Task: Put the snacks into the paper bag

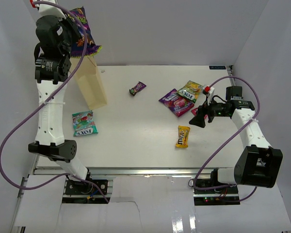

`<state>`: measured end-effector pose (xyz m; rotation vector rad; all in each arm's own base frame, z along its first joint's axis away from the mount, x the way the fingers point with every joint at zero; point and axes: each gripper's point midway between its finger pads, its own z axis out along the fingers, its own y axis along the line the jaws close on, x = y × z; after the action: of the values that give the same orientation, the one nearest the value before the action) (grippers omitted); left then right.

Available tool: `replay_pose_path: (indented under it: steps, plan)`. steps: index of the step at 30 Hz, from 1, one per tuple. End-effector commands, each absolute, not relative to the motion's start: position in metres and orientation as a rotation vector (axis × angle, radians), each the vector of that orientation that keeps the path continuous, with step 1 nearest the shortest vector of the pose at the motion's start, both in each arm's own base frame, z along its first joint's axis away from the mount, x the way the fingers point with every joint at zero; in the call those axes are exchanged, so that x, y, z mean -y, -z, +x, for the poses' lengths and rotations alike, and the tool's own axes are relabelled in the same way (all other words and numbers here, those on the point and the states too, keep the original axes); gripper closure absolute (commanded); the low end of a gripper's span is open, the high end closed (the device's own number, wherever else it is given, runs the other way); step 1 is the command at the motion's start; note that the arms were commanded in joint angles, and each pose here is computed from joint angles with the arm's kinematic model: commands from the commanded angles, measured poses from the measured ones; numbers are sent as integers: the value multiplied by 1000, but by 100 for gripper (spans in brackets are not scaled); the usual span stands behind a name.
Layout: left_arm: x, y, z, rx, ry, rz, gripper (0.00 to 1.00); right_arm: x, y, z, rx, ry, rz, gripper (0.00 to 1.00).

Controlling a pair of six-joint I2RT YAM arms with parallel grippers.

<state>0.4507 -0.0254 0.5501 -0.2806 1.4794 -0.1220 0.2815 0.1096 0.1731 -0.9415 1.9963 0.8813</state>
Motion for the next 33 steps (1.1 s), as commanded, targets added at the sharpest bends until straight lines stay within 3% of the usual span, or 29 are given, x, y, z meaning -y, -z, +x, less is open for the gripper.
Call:
replay_pose_path:
  steps: [1, 12, 18, 33]
  plan:
    - [-6, -625, 427, -1211, 29, -316, 100, -113, -181, 282, -1944, -914, -953, 8]
    - [-42, -636, 432, -1147, -138, -318, 100, -116, -176, 278, -1955, -963, -934, 7]
    - [-52, -602, 455, -1229, -218, -274, 100, -116, -179, 281, -1951, -959, -933, 7]
    - [-19, -509, 510, -1448, -87, -136, 100, -110, -178, 282, -1958, -951, -911, 7]
